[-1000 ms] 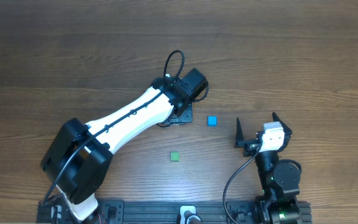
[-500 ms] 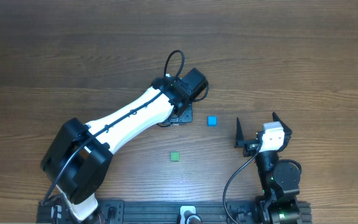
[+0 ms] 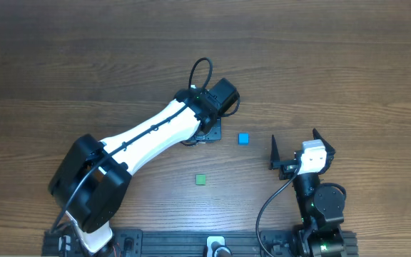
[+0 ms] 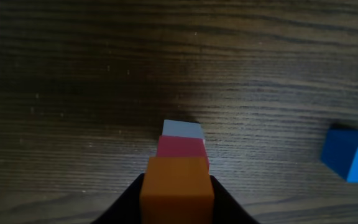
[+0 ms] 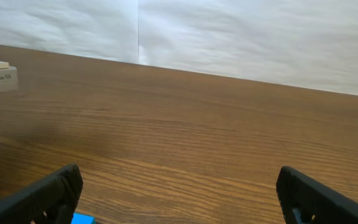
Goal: Stack Cubes
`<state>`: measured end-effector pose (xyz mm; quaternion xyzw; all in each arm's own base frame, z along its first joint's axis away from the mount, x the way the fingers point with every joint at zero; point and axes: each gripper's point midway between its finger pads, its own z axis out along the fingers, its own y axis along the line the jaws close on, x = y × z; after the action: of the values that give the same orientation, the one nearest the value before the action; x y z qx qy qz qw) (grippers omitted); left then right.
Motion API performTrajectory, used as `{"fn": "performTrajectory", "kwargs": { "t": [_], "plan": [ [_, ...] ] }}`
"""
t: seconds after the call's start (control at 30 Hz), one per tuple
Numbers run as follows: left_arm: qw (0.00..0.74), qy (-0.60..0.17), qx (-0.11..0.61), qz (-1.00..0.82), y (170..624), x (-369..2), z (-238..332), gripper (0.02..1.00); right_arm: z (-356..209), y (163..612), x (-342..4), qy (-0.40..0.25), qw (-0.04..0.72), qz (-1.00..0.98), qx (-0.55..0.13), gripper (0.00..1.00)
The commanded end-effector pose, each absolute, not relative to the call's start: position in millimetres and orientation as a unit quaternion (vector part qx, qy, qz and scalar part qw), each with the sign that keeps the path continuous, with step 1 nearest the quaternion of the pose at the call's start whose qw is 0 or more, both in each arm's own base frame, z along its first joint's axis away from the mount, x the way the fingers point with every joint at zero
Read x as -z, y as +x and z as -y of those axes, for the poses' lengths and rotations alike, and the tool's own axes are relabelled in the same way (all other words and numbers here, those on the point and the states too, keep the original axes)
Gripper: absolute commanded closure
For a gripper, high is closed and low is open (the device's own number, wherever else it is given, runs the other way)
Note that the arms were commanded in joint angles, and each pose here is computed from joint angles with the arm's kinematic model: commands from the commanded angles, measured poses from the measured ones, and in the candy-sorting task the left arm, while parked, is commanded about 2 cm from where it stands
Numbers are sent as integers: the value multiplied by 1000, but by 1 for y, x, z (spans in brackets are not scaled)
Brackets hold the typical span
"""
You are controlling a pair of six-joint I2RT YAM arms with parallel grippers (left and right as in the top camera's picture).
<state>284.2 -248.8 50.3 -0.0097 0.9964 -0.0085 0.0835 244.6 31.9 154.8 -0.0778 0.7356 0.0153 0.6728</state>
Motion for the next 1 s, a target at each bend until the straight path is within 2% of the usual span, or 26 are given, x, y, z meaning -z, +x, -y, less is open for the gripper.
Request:
{"fn": "performTrajectory", "kwargs": {
  "t": [0.03, 0.27, 0.33, 0.4, 0.47, 0.67, 0.8, 1.0],
  "plan": [
    [73, -17, 3, -997, 282, -41, 248, 623, -32, 244, -153, -79, 673, -735, -16, 7],
    [73, -17, 3, -997, 282, -41, 248, 457, -32, 244, -153, -79, 673, -735, -16, 9],
    [73, -17, 3, -997, 282, -41, 248, 338, -32, 244, -153, -79, 673, -735, -16, 7],
    [76, -17, 5, -997, 283, -41, 249, 154, -32, 244, -153, -79, 673, -735, -16, 7],
    [90, -31, 5, -995, 290, -43, 248, 20, -32, 244, -153, -79, 673, -735, -16, 7],
    [171, -61, 35, -983, 339, -65, 239, 20, -32, 244, -153, -79, 673, -735, -16, 7],
    [254, -87, 79, -960, 391, -113, 211, 20, -32, 244, -153, -79, 673, -735, -16, 7],
    [340, -159, 96, -922, 421, -189, 132, 20, -32, 244, -153, -79, 673, -735, -16, 9]
  ]
}}
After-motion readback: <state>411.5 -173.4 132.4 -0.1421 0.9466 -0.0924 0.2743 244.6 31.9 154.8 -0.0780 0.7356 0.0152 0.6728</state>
